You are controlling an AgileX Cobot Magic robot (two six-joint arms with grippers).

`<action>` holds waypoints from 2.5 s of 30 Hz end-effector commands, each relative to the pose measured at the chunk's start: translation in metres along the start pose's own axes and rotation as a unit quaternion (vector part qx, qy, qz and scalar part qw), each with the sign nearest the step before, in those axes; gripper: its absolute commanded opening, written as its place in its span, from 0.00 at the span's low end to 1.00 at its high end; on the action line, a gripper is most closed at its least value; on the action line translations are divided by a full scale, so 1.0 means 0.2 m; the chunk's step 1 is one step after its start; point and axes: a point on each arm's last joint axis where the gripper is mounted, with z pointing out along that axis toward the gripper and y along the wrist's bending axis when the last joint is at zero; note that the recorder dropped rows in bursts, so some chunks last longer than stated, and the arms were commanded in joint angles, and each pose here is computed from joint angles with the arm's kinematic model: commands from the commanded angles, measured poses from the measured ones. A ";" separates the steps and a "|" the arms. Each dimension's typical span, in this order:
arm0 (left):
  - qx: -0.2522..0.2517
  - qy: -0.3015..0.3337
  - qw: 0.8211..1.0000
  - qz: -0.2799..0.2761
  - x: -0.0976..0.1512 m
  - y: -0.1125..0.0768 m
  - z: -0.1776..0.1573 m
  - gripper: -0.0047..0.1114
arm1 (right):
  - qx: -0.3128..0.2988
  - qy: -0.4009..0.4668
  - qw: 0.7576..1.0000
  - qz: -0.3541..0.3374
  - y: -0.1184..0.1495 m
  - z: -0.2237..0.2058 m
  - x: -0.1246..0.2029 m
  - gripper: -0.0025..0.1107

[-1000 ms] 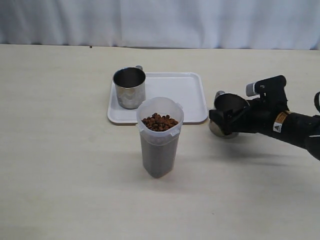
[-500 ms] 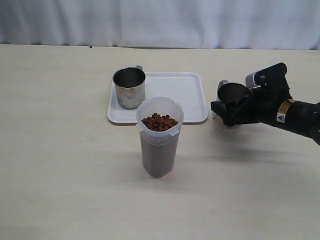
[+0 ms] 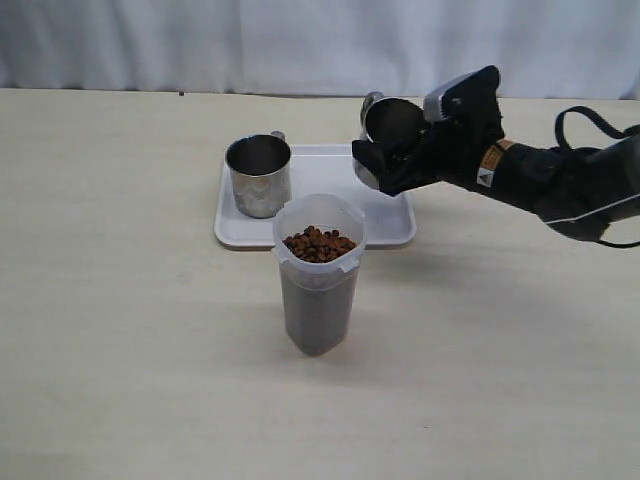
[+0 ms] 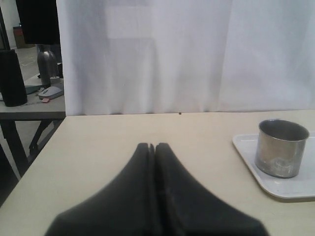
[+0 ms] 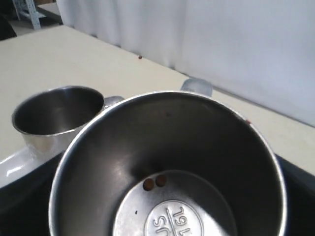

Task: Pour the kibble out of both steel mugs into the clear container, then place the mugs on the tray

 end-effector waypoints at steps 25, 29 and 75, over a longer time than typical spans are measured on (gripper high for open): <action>0.004 -0.002 1.000 0.001 0.00 0.00 0.00 0.04 | 0.005 0.032 0.999 0.028 -0.03 0.15 0.18 0.77; 0.004 -0.002 1.000 0.001 0.00 0.00 0.00 0.04 | 0.011 0.033 0.999 0.010 -0.04 0.13 0.10 0.80; 0.004 -0.002 1.000 0.000 0.00 0.00 0.00 0.04 | 0.131 -0.068 0.989 0.023 0.62 -1.31 -0.05 0.07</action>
